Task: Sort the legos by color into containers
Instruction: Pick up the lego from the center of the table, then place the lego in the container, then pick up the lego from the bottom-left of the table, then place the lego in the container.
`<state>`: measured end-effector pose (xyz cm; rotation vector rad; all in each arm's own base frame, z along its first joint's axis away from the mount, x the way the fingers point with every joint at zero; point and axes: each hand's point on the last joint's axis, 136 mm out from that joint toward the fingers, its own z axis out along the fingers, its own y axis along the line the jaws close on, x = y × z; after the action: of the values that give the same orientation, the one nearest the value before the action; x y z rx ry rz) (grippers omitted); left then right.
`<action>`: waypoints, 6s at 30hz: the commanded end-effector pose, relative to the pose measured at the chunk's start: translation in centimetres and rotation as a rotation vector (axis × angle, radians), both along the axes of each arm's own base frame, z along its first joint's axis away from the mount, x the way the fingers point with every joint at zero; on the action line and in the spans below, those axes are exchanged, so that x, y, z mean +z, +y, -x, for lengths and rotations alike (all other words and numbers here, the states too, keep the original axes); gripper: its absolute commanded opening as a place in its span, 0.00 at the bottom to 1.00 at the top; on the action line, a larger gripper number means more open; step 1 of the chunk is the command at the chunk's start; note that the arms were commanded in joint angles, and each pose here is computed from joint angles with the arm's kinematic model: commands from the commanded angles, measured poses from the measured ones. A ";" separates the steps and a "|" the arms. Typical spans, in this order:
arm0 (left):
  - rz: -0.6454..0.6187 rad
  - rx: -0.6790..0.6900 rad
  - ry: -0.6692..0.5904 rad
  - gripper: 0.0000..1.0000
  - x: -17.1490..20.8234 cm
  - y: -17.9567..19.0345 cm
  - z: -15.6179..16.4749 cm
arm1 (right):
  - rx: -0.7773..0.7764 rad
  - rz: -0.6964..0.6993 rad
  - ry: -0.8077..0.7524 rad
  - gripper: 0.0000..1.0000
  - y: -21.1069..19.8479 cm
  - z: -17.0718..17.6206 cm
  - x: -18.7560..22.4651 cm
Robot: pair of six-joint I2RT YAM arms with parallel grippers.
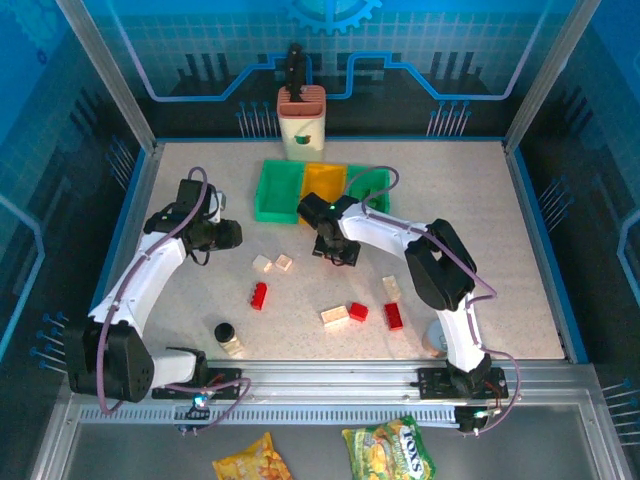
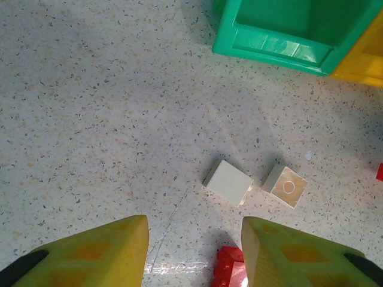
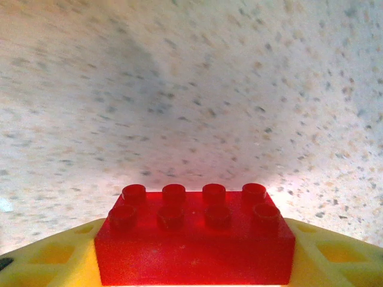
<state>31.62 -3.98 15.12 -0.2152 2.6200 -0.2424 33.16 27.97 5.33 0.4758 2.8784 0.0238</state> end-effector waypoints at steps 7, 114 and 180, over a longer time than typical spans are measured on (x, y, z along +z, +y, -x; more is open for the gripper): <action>-0.011 -0.006 0.000 0.46 -0.2 0.4 -0.1 | 0.129 0.005 -0.128 0.62 2.2 -4.4 3.4; -0.103 -0.076 0.475 0.53 -12.0 -7.4 11.7 | 0.307 -0.022 -0.168 0.71 -4.5 -3.9 8.3; 0.044 -0.276 0.073 0.31 -1.6 -23.1 -13.9 | 0.132 0.111 -0.228 0.69 -16.4 3.1 12.5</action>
<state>43.95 -26.42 13.50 0.1128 2.7294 -0.3687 30.70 12.99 17.24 0.2027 2.6724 -0.0103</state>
